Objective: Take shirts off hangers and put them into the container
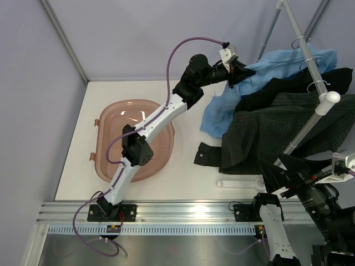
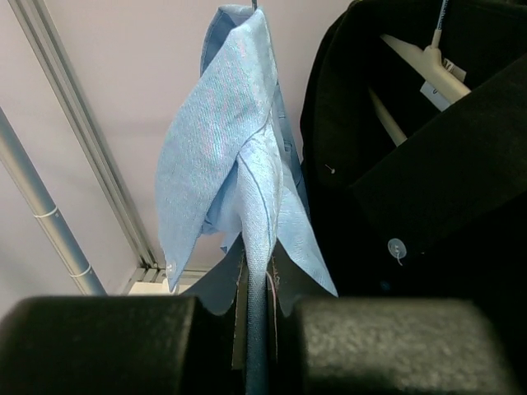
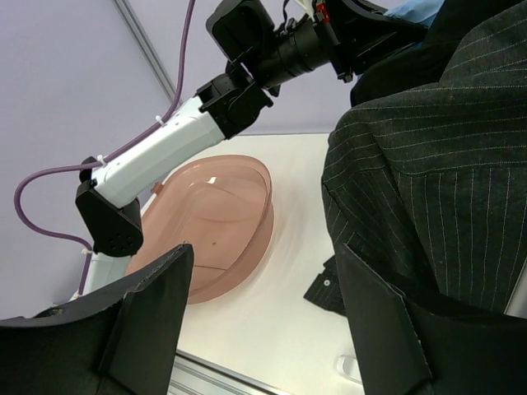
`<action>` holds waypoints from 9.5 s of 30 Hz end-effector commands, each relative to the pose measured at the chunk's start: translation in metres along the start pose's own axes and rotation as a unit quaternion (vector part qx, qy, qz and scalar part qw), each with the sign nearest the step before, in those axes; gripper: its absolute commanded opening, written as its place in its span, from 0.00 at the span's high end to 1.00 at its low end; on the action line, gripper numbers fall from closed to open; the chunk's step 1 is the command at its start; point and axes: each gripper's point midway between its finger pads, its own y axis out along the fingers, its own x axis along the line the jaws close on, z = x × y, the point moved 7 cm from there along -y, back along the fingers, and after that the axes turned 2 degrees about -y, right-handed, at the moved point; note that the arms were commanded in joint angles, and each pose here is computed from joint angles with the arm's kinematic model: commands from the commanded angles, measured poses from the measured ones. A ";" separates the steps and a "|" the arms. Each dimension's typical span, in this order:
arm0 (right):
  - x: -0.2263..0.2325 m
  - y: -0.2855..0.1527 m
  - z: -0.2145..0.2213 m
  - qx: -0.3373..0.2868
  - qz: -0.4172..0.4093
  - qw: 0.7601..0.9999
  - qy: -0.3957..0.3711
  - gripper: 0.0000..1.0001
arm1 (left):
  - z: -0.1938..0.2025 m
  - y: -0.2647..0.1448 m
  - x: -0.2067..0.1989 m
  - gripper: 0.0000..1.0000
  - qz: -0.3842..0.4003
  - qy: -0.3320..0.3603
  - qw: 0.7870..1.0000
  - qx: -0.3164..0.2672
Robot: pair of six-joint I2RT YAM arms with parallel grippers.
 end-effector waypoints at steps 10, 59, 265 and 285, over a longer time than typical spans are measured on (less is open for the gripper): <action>-0.008 0.018 -0.003 0.017 -0.004 1.000 -0.002 0.24 | -0.094 -0.022 -0.008 1.00 0.010 0.000 0.980 -0.200; -0.028 0.153 -0.080 -0.028 -0.189 0.978 0.080 0.36 | -0.162 -0.228 -0.131 1.00 -0.210 -0.122 0.969 0.045; 0.011 0.229 0.006 0.097 -0.046 0.991 -0.074 0.14 | -0.181 -0.262 -0.178 1.00 -0.192 -0.065 0.977 0.061; 0.008 0.195 0.001 0.095 -0.147 0.970 -0.167 0.01 | -0.231 -0.367 -0.244 1.00 -0.256 -0.044 0.961 0.092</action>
